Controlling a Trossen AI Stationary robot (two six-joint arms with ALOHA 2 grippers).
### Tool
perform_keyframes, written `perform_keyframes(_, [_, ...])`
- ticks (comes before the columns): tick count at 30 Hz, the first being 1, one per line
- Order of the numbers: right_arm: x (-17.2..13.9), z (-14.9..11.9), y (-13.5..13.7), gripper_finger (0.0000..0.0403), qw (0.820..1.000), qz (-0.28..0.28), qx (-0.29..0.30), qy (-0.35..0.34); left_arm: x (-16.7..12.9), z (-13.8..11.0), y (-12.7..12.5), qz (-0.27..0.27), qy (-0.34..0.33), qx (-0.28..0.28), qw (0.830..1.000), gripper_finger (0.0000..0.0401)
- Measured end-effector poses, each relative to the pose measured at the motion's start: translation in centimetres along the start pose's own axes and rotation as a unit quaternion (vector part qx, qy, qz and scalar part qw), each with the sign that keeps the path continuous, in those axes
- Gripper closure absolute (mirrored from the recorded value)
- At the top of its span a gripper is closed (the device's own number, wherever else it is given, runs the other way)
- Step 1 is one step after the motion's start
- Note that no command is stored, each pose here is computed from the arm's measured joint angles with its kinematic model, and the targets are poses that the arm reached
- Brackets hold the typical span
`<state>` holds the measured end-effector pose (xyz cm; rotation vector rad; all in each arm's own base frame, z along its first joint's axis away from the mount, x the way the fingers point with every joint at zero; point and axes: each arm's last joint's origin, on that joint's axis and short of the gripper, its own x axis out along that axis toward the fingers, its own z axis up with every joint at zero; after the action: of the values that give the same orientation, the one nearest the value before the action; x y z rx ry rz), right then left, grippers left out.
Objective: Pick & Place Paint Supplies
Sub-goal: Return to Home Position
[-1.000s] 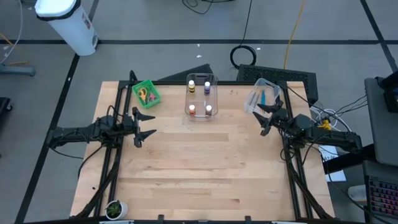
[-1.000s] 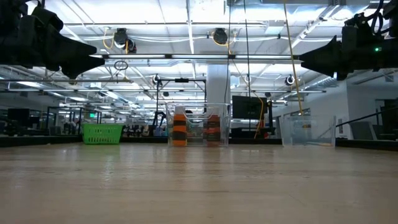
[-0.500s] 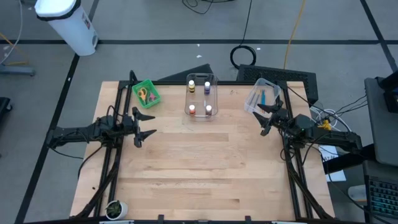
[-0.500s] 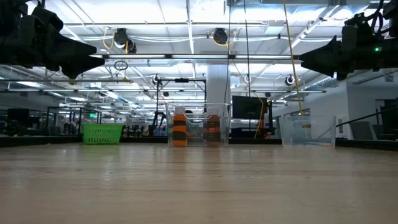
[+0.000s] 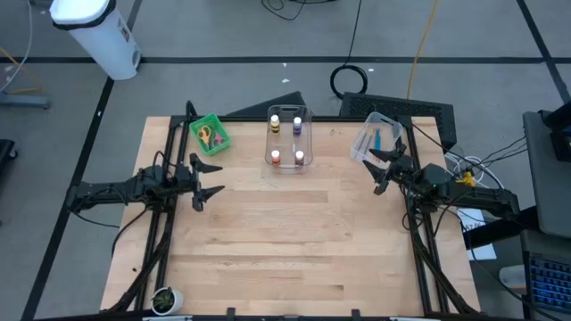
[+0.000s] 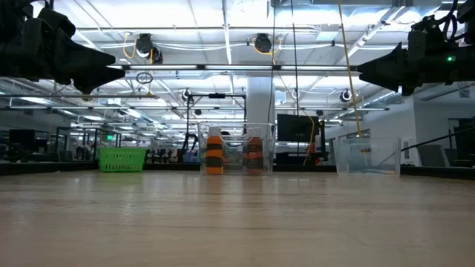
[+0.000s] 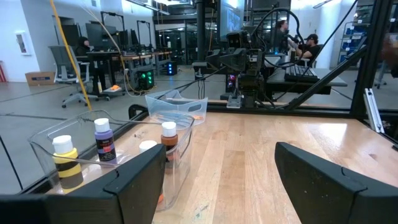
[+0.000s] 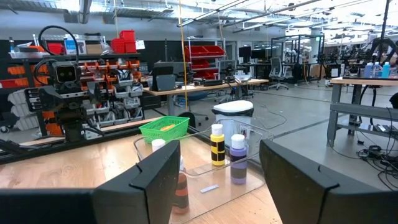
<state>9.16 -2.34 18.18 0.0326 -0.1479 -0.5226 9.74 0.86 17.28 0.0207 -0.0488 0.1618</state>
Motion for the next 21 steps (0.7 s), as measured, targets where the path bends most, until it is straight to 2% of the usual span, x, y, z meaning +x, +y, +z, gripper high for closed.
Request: perform_keyframes(21, [0.00,0.00,0.00,0.0189,1.000,0.000,0.000,0.000,0.00,-0.01,0.00,0.000,0.000,0.000,1.000,0.0093])
